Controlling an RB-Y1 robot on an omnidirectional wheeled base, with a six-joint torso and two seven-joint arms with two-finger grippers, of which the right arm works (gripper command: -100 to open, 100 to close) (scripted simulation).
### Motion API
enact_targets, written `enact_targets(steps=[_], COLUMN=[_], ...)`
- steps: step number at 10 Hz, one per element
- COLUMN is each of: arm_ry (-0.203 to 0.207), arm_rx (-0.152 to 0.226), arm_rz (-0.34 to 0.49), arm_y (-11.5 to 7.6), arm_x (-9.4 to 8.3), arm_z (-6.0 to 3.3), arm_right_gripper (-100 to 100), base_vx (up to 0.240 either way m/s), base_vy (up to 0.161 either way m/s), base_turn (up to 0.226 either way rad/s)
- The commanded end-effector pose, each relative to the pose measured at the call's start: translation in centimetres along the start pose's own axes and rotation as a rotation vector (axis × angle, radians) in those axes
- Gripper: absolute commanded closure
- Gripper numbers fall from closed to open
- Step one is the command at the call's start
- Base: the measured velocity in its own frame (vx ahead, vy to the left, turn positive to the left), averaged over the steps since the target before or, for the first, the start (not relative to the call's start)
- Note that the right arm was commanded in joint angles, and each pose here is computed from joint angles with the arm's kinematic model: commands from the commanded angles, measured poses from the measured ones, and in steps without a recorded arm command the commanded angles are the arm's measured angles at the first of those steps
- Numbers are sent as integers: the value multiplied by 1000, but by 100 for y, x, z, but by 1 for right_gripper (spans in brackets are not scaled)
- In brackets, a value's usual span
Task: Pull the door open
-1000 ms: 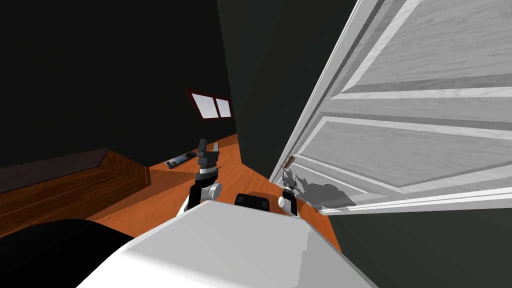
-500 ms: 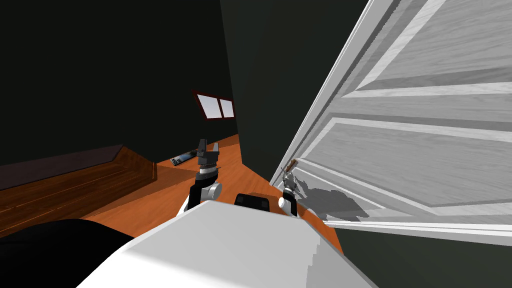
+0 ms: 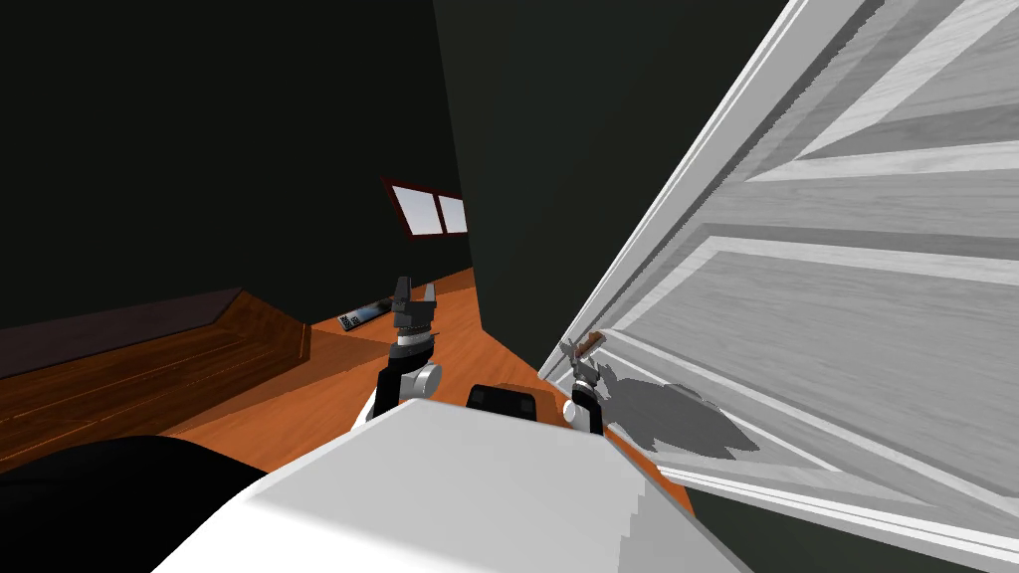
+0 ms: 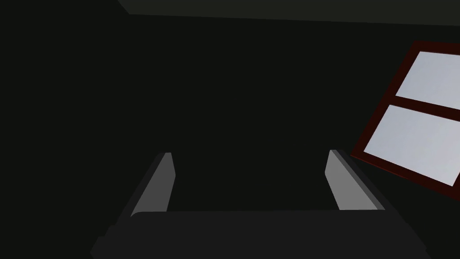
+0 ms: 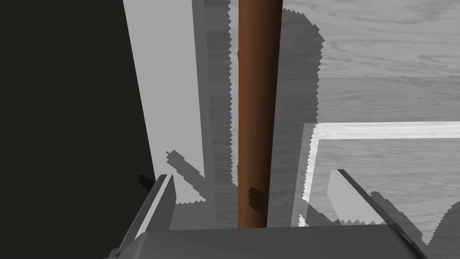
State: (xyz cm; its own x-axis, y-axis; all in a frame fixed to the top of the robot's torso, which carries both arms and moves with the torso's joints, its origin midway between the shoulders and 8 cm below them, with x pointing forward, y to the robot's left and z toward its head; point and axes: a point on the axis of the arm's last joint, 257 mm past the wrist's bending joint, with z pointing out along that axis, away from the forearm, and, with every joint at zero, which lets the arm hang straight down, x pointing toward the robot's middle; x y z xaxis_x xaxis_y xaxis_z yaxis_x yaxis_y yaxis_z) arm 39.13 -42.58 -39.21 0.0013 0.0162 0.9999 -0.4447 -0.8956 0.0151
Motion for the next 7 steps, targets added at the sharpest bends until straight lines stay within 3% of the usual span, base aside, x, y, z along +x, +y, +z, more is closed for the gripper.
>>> enact_targets(steps=[1,4,6,7], arm_ry=[1,1,2,-2], arm_rx=[-10,-28,-35,-31], arm_rz=[2,2,2,-1], arm_y=[171,505,635,588], arm_x=[-10,-12,-7,-18], arm_z=[-2,-15,-20,-22], arm_right_gripper=[-100,-100,-100,-100], base_vx=[93,151,152,43], base_vy=[5,-19,-28,8], base_turn=[55,61,44,-21])
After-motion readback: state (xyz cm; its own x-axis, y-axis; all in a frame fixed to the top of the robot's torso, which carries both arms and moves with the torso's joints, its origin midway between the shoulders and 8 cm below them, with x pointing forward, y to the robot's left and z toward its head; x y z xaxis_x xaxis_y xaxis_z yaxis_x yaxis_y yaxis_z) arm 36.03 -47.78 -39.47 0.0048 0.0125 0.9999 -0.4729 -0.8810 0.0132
